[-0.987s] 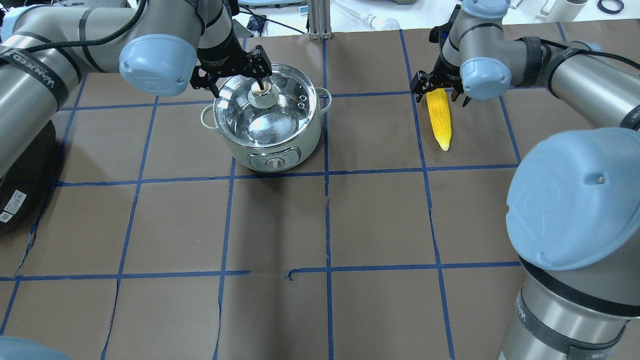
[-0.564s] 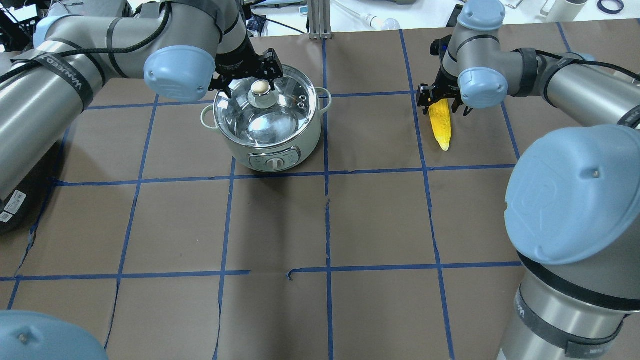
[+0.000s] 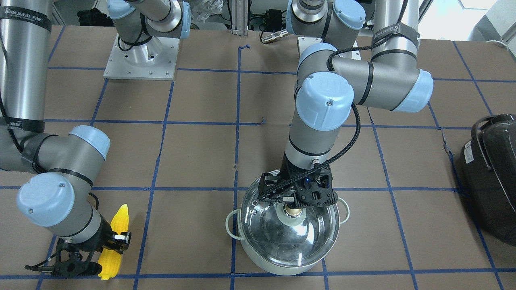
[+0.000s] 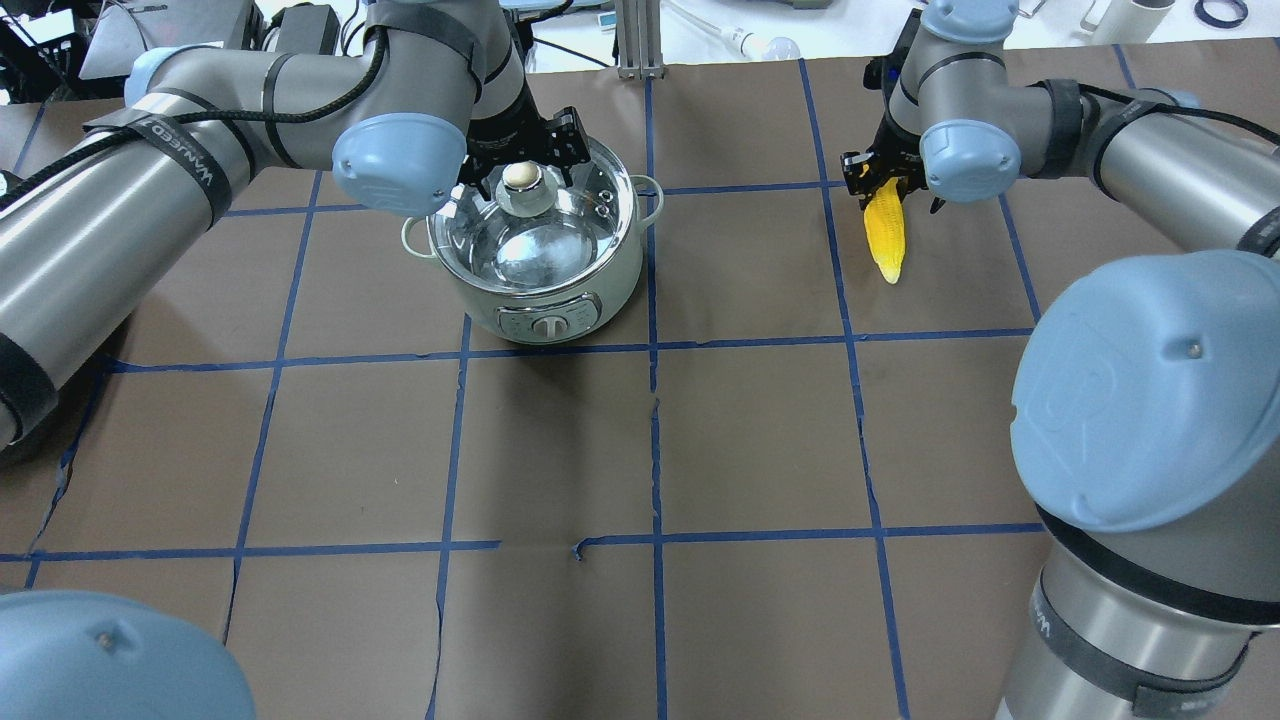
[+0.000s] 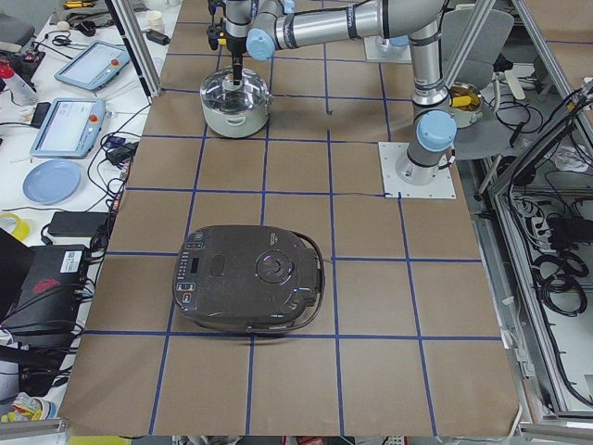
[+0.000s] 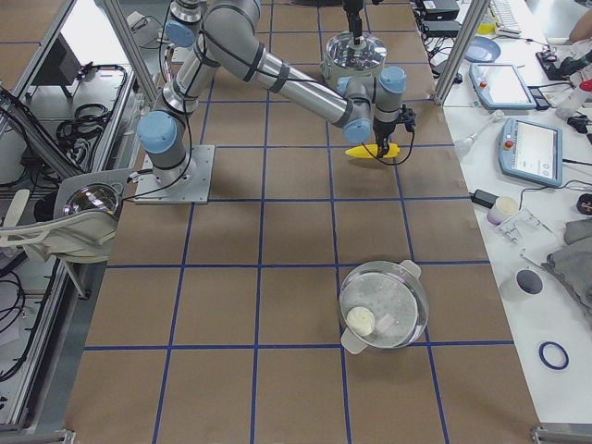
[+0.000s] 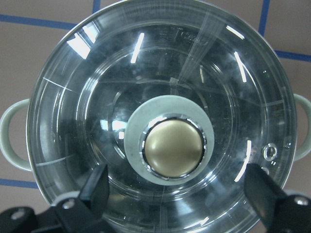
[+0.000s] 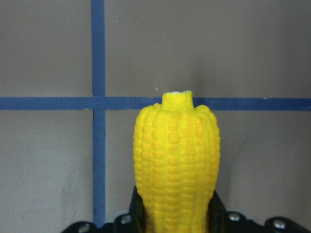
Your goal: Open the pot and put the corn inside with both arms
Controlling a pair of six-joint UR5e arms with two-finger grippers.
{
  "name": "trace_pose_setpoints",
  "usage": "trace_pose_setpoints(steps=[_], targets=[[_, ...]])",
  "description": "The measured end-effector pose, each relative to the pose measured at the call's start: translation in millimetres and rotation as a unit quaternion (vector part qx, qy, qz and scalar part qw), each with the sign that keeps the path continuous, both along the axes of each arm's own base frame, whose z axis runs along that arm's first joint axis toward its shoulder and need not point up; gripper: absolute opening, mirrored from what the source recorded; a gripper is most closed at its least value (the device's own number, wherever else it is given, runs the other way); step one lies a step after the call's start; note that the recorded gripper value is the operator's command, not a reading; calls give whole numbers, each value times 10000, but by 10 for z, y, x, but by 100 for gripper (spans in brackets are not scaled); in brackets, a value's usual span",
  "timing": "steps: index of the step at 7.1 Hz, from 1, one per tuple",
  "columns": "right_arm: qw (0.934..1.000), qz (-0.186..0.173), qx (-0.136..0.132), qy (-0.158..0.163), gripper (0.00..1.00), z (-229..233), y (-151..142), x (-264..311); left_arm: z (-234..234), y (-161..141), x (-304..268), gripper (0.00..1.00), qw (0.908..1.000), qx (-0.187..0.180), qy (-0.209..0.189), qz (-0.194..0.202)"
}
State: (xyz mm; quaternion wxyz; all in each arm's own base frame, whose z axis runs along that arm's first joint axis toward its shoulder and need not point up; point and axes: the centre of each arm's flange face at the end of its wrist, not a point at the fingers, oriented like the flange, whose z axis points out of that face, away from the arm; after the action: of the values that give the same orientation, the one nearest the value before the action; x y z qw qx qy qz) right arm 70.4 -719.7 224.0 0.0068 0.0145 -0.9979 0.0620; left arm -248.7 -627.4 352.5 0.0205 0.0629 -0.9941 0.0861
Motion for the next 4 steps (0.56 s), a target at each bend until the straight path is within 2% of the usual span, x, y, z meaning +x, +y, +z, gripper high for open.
trace_pose_setpoints(steps=[2,4], targets=[[9997,56,-201,-91,0,326,-29,22,-15,-5,-9,57,10000,-7,-6,-44],[9992,102,-346,-192,0,658,17,113,-19,-9,-10,58,10000,-26,-10,-53]])
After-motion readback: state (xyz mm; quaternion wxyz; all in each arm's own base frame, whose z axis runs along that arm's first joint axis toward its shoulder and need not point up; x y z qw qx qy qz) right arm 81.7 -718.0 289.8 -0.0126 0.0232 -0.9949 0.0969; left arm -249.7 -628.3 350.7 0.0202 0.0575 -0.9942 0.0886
